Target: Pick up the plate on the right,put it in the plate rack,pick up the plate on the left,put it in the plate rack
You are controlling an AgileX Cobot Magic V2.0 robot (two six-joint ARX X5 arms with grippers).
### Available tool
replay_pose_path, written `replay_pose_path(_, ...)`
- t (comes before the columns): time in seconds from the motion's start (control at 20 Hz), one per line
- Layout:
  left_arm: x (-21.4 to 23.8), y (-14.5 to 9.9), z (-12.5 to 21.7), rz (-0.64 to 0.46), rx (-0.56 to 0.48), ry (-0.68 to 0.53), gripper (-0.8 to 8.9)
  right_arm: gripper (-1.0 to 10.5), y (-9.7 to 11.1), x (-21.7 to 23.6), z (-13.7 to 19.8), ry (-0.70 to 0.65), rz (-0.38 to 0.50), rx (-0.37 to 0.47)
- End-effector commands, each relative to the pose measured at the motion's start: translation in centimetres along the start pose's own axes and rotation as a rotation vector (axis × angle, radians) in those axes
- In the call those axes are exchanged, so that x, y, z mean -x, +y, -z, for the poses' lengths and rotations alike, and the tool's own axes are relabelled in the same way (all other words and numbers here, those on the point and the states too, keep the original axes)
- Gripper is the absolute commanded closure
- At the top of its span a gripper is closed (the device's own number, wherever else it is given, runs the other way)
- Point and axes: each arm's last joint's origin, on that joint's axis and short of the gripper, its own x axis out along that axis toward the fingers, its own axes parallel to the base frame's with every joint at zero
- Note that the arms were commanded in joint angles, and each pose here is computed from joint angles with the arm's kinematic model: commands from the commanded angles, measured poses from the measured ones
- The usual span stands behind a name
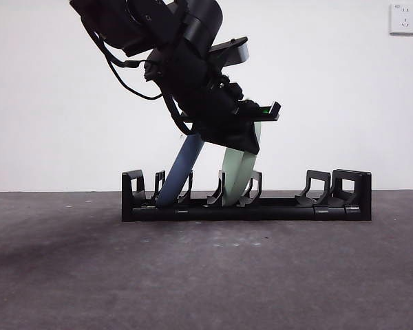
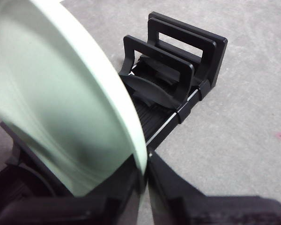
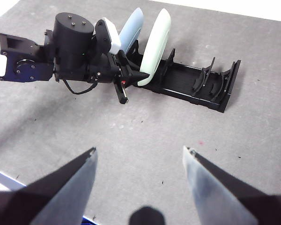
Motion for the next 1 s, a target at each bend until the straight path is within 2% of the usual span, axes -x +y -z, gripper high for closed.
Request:
replay_pose_path(0.05,-0.5,-0.3,0.7,0.023,-0.005,0.028,6.65,6.3,0.0,-0.1,0.3,0.027,-0.006,-0.008)
replay_pose_path(0.4,-0.4,-1.1,0.5,0.061,0.016,0.024,6.54,6.3,0.0,-0.1,0.3,0.027,-0.006,-0.008)
replay_pose_path(0.6,1.0,-1.3,-0.7,0.067,0.017,0.008,6.51,6.3,0.0,-0.1,0.3,0.027,-0.006,-0.008)
replay_pose_path(0.85,5.9,-1.2,-3.8,0.070,0.014,-0.020,6.51,6.3,0.0,-0.1,0.3,0.027,-0.006,-0.001)
replay_pose_path(1.0,10.1,-1.2,-5.1,0.076,0.024,0.027,6.51,6.3,0.0,-0.1,0.3,0.027,-0.006,0.001)
